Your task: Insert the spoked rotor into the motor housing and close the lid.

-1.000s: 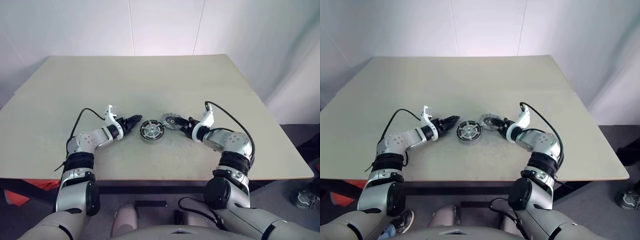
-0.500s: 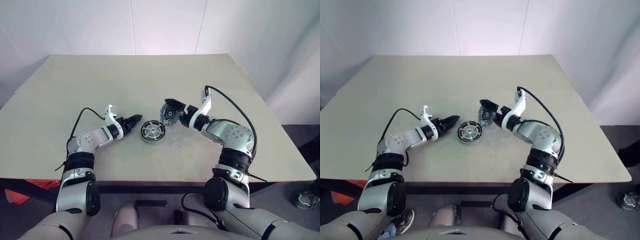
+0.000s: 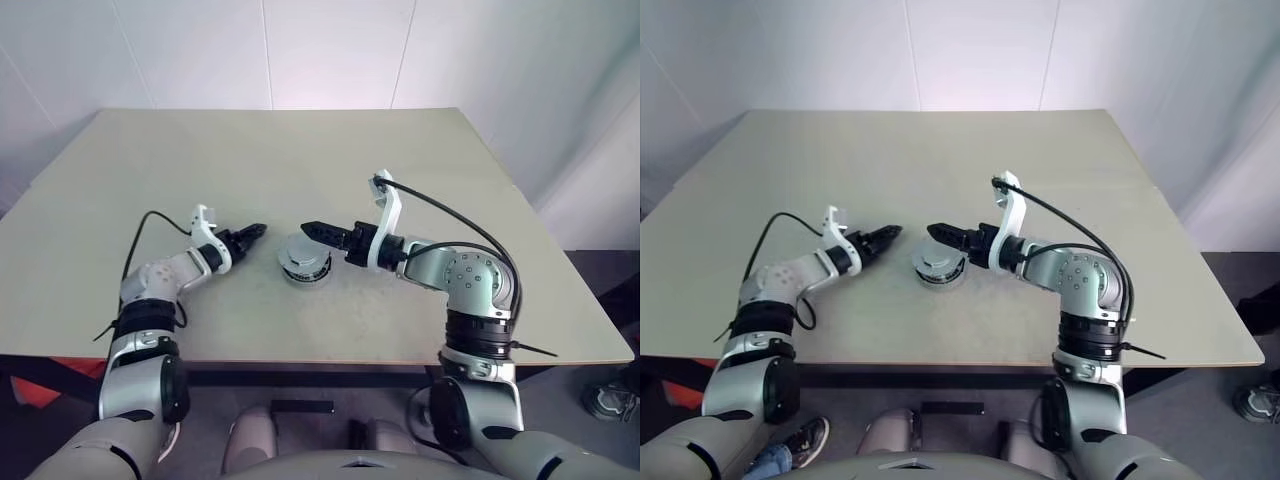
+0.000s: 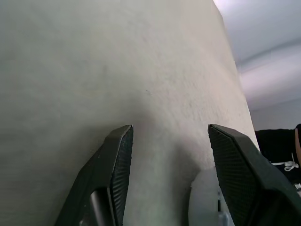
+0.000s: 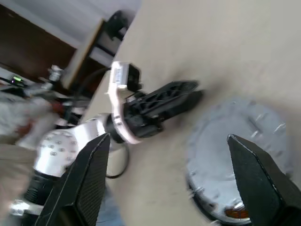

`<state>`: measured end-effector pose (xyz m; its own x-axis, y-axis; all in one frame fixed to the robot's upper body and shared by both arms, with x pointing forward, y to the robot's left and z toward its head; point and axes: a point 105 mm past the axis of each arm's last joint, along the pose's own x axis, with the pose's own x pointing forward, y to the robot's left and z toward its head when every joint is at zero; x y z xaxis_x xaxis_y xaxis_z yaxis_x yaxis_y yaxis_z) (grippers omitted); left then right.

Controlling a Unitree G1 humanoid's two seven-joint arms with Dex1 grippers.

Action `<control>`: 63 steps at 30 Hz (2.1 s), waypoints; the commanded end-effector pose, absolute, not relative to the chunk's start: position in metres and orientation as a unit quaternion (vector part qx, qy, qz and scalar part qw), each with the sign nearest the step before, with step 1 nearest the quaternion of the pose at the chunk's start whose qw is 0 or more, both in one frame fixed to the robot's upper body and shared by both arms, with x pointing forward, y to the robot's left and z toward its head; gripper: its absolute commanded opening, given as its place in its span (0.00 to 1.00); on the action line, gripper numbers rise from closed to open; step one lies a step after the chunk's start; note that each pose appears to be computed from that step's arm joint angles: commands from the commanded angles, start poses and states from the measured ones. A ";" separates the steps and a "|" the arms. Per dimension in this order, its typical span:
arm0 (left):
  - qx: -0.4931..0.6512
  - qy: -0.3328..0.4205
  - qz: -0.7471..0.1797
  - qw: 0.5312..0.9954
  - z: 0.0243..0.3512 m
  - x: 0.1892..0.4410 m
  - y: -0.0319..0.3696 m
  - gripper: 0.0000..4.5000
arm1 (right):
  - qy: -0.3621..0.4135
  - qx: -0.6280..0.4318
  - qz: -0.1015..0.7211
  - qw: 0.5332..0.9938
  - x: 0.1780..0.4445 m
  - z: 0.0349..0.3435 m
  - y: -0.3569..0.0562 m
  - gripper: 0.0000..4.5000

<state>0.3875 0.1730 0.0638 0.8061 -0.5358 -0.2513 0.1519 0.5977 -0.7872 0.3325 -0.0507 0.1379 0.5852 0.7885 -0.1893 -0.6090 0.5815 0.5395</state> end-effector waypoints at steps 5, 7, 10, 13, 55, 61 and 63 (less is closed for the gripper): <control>-0.395 0.210 -0.214 0.868 0.079 0.394 0.171 0.61 | 0.106 0.001 0.416 0.903 0.351 0.121 -0.045 0.99; -0.393 0.213 -0.217 0.868 0.077 0.394 0.167 0.61 | 0.088 -0.084 0.415 0.902 0.355 0.106 -0.045 0.99; -0.390 0.216 -0.218 0.869 0.077 0.393 0.166 0.61 | 0.089 -0.094 0.419 0.899 0.358 0.094 -0.044 0.99; -0.387 0.216 -0.215 0.870 0.076 0.393 0.170 0.61 | 0.086 -0.089 0.426 0.896 0.359 0.092 -0.040 0.99; -0.382 0.228 -0.212 0.870 0.068 0.389 0.169 0.61 | 0.102 -0.080 0.452 0.883 0.355 0.085 -0.026 0.99; -0.381 0.227 -0.211 0.871 0.068 0.389 0.170 0.61 | 0.109 -0.083 0.451 0.882 0.354 0.080 -0.027 0.95; -0.381 0.227 -0.211 0.871 0.068 0.389 0.169 0.61 | 0.112 -0.085 0.449 0.882 0.353 0.078 -0.030 0.85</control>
<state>0.3857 0.1700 0.0578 0.7998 -0.5401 -0.2619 0.1626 0.6150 -0.7716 0.3501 -0.0268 0.0732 0.5599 0.7786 -0.2833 -0.8171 0.5755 -0.0332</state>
